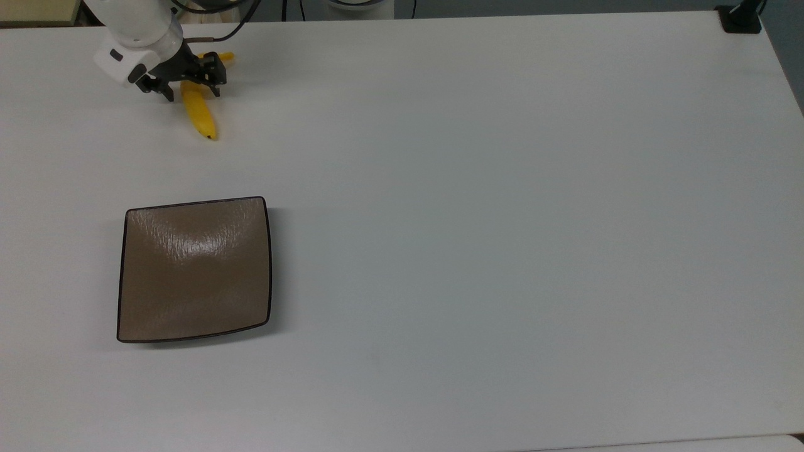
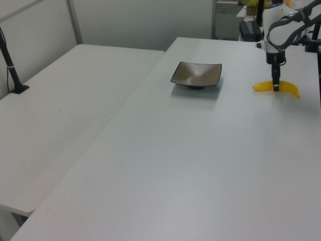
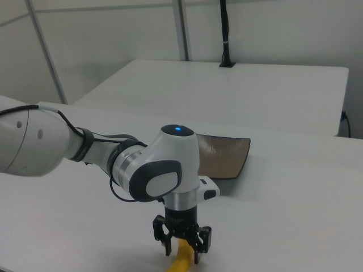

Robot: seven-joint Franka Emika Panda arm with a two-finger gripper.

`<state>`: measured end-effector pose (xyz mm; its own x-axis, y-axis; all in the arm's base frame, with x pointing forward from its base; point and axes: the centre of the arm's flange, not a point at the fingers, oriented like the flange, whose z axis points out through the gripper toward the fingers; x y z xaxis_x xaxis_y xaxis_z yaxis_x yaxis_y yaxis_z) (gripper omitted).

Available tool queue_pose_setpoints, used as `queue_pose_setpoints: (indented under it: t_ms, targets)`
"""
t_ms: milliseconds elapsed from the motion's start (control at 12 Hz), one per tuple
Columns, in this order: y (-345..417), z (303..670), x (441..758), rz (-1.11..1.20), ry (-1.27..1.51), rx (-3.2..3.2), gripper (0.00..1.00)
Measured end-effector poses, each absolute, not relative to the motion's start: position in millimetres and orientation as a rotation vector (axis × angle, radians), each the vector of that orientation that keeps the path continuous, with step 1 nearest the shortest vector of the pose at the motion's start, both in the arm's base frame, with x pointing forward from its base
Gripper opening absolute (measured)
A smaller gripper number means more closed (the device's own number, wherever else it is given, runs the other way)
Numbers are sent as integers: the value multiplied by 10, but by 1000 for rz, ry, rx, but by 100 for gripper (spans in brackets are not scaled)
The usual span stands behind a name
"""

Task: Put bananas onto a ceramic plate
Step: 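Close the gripper on the banana's middle, then lift the banana up off the table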

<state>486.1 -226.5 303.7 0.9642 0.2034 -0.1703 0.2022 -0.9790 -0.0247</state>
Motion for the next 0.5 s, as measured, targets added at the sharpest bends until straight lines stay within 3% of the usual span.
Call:
queue_pose_setpoints:
  t_ms: [83,167,334,500]
  targets:
    - [-2265,3036,4861,271,-321,-3106,72]
    - [-2265,3036,4861,271,-321,-3106,70]
    - [-2265,3036,4861,271,-321,-3106,39]
    - [-2266,3038,4861,270,-321,-3107,33]
